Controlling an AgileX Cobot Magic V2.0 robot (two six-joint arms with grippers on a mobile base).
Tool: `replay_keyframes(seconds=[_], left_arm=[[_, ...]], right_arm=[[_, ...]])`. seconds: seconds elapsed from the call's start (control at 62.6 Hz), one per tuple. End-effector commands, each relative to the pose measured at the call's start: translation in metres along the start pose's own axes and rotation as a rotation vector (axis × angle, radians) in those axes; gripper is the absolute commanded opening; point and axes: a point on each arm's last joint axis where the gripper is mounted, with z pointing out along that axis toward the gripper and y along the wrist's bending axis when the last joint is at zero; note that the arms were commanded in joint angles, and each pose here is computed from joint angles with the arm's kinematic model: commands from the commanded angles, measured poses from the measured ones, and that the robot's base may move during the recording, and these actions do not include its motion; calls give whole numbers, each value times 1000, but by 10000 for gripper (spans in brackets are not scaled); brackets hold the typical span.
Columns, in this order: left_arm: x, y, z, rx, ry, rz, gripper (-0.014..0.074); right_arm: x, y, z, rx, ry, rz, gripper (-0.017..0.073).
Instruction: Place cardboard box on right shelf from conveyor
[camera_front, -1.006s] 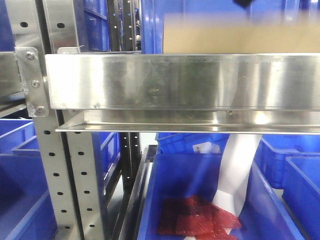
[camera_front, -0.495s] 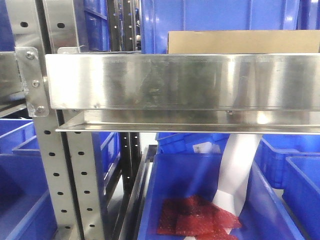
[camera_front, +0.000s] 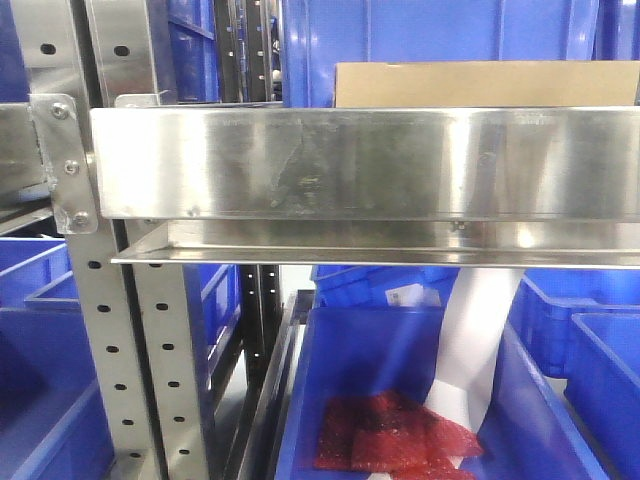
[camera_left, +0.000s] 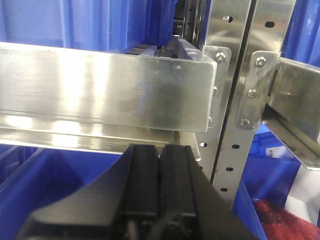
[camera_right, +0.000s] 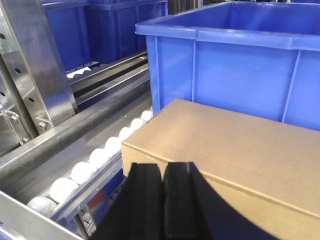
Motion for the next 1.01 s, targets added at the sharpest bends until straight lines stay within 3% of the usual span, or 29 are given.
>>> replay_keyframes(seconds=[0.0, 0.208, 0.319, 0.463, 0.702, 0.99], left_arm=[[-10, 0, -2, 5, -106, -10, -119], [-10, 0, -2, 5, -106, -10, -119], [-10, 0, -2, 5, -106, -10, -119], [-10, 0, -2, 5, -106, -10, -119], [-10, 0, -2, 5, -106, -10, -119], [-10, 0, -2, 5, -106, -10, -119]], right_arm=[[-20, 5, -6, -38, -133, -13, 57], [-17, 5, -5, -38, -125, -14, 57], [-11, 2, -10, -19, -91, -98, 57], [-3, -5, -30, 18, -84, -119, 57], [35, -37, -90, 249, -175, -79, 57], [110, -48, -133, 463, -262, -46, 57]])
